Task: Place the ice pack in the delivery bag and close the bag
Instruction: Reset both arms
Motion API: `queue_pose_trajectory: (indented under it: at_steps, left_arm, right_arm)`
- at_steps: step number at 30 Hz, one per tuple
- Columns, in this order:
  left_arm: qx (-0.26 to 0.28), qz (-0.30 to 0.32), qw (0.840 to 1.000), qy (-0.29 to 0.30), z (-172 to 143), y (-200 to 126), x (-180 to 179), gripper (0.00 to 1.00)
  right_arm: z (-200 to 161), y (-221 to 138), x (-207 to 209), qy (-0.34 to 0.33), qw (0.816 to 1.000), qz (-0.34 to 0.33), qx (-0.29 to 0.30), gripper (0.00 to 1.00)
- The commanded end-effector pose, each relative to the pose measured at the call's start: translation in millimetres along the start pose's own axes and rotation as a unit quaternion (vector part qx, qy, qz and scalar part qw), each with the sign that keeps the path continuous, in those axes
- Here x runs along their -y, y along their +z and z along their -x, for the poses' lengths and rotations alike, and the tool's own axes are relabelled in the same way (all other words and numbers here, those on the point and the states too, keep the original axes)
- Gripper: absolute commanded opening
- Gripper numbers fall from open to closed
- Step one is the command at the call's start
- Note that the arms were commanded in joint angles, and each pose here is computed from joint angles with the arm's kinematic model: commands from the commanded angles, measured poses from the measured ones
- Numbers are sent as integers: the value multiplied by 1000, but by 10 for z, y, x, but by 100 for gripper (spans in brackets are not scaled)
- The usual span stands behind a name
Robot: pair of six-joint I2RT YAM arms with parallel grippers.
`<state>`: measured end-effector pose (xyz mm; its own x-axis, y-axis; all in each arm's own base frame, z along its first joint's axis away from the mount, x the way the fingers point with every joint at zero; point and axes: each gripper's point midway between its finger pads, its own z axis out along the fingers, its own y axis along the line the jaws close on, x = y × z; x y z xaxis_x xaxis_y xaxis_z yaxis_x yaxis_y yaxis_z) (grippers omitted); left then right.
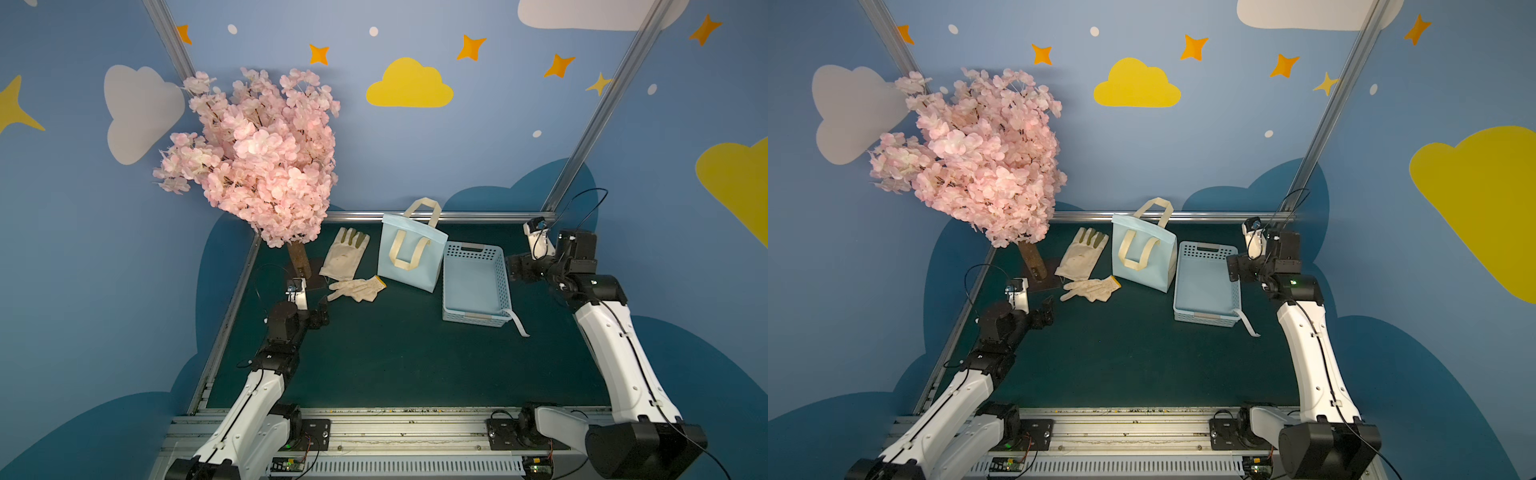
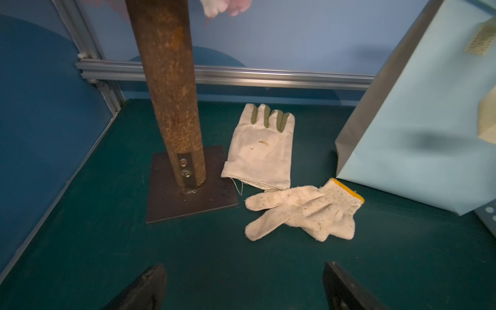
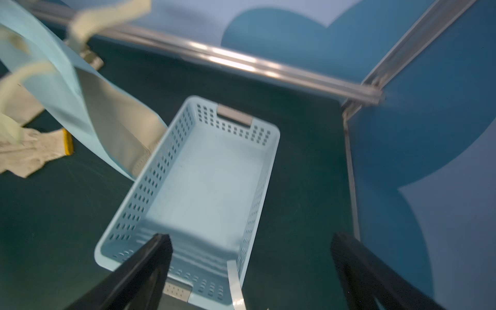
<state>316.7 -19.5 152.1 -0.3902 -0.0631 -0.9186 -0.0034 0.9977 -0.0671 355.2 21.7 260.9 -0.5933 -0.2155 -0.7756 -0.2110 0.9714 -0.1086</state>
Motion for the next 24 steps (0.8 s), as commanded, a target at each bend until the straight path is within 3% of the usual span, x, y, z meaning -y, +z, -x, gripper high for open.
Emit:
queue_pose_trajectory:
  at_steps: [1,7,12,18,20,24]
  left_arm:
    - [14,30,999,-7,78,50,-106,95]
    - [0,14,1000,2,15,147,-48,95]
    - [-15,14,1000,4,-105,214,-54,95]
    - [-20,13,1000,19,-154,258,-56,96]
    - [-21,6,999,26,-158,266,-35,96]
    - [-13,-13,999,36,-208,284,15,97]
  right_arm:
    - [-146,168,113,67,997,-17,37,98]
    - [-563,617,86,106,992,-2,62,99]
    - [-885,1011,12,87,996,16,11,99]
    - [-962,1368,-248,66,994,56,60,98]
    - [-989,1402,-302,35,996,32,73,98]
    - [-1113,1383,-207,63,993,8,103,99]
